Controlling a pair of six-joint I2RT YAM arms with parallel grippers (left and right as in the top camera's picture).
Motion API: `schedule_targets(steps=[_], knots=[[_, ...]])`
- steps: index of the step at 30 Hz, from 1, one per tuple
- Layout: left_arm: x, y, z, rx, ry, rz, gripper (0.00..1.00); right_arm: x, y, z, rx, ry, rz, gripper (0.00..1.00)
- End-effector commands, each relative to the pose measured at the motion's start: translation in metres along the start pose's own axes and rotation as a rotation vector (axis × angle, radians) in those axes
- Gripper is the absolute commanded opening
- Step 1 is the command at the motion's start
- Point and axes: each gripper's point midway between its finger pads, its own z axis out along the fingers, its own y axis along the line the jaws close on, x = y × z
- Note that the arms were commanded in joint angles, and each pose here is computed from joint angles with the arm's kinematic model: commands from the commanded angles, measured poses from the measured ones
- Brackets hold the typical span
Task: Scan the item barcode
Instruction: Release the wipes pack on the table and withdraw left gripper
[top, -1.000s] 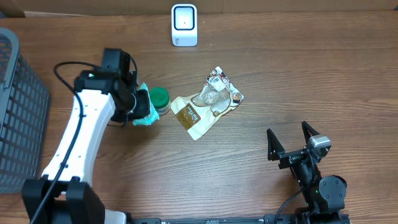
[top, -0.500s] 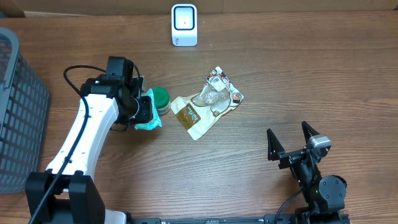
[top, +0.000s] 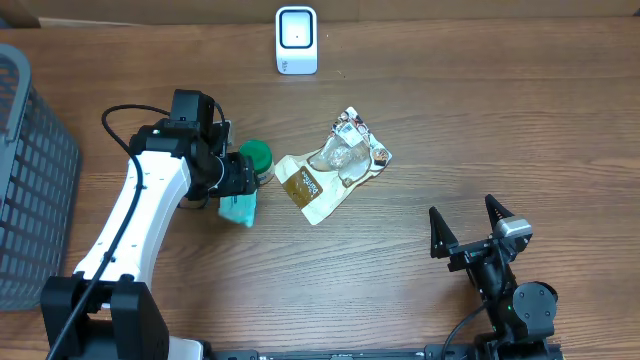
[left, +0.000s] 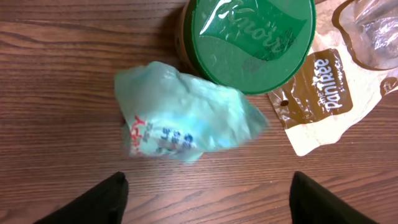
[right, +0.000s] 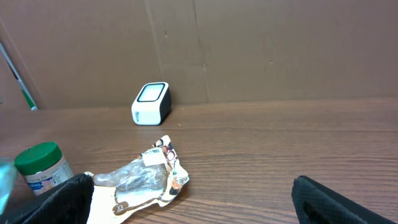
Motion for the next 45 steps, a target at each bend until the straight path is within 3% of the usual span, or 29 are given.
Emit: schedule_targets(steps=[1,6,12,17,20,22,29,33,41,45], knots=[[-0.015,-0.008,-0.017,0.021,-0.048,0.003,0.76,0.002,0.0,0.0,0.0,-0.003,0.003,1.0],[-0.039,-0.019,-0.058,0.035,-0.118,0.01,0.75,0.002,0.0,0.0,-0.001,-0.003,0.002,1.0],[-0.069,-0.035,-0.137,0.046,-0.266,0.027,0.72,0.002,0.0,0.0,-0.001,-0.003,0.002,1.0],[-0.089,-0.028,-0.208,-0.003,-0.435,-0.008,0.76,0.002,0.0,0.0,-0.001,-0.003,0.002,1.0],[-0.1,0.001,-0.248,-0.087,-0.556,-0.128,0.94,0.002,0.0,0.0,-0.001,-0.003,0.002,1.0],[-0.105,0.024,-0.269,-0.108,-0.619,-0.221,1.0,0.002,0.0,0.0,-0.001,-0.003,0.002,1.0],[-0.094,0.127,-0.3,-0.156,-0.714,-0.68,1.0,0.002,0.0,0.0,0.0,-0.003,0.003,1.0],[-0.079,0.174,-0.306,-0.193,-0.725,-0.851,1.0,0.002,0.0,0.0,0.0,-0.003,0.002,1.0],[-0.048,0.259,-0.31,-0.356,-0.725,-1.051,1.0,0.002,0.0,0.0,0.0,-0.003,0.002,1.0],[-0.04,0.299,-0.281,-0.419,-0.601,-1.045,1.0,0.002,-0.001,0.0,0.003,-0.003,0.002,1.0]])
